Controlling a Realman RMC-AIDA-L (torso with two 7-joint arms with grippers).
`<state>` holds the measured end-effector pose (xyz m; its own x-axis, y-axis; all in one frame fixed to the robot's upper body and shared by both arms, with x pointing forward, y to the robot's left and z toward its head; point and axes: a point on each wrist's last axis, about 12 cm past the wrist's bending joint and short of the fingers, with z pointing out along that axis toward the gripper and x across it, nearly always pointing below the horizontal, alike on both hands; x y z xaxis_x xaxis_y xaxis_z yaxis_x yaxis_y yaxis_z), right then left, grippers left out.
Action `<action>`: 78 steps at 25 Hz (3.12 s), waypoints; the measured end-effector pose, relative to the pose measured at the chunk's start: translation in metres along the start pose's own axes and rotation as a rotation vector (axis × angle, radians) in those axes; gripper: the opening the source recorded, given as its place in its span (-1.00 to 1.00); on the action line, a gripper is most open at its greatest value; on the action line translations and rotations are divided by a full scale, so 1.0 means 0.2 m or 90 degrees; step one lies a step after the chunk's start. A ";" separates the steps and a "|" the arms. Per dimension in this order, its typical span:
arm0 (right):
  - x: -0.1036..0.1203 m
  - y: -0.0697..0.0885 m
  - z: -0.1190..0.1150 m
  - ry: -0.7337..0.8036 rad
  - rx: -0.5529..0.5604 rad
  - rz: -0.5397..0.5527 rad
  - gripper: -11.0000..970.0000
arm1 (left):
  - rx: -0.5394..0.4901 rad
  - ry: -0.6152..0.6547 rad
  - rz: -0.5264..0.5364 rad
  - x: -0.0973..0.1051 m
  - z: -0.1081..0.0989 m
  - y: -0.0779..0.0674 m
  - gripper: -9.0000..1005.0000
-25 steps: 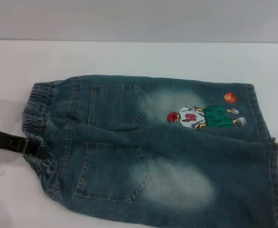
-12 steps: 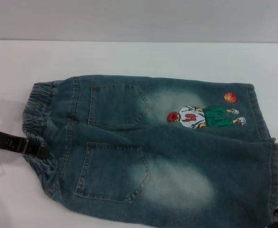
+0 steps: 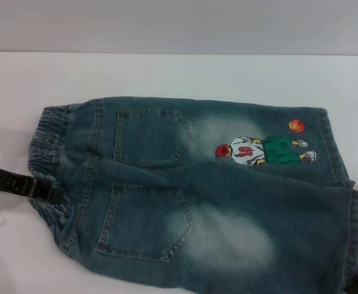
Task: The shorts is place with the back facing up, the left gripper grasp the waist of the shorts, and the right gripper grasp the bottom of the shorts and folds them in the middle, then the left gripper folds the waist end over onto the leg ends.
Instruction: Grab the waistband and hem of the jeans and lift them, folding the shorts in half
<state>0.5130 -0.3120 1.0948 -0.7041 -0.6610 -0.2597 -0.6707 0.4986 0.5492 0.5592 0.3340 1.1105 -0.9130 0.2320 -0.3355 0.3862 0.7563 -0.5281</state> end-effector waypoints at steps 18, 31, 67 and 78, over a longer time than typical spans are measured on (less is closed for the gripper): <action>-0.03 0.00 -0.01 -0.111 0.012 -0.065 -0.98 | 0.003 -0.011 0.001 -0.03 -0.01 -0.01 -0.89; 0.07 0.02 -0.08 -0.333 -0.012 -0.139 -0.98 | -0.001 -0.080 -0.005 -0.13 -0.03 -0.01 -0.89; 0.12 -0.27 0.01 -0.727 0.274 0.083 -0.98 | -0.131 -0.382 -0.068 -0.36 0.05 0.05 -0.89; 0.03 -0.32 0.05 -0.741 0.298 0.131 -0.98 | -0.167 -0.427 -0.052 -0.40 0.08 0.07 -0.89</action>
<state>0.5490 -0.3427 1.0493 -0.4336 0.2141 -0.8753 -0.3764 0.8395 0.3918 0.6388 0.3161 1.1179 -0.6280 -0.1939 -0.7537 0.1987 0.8964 -0.3962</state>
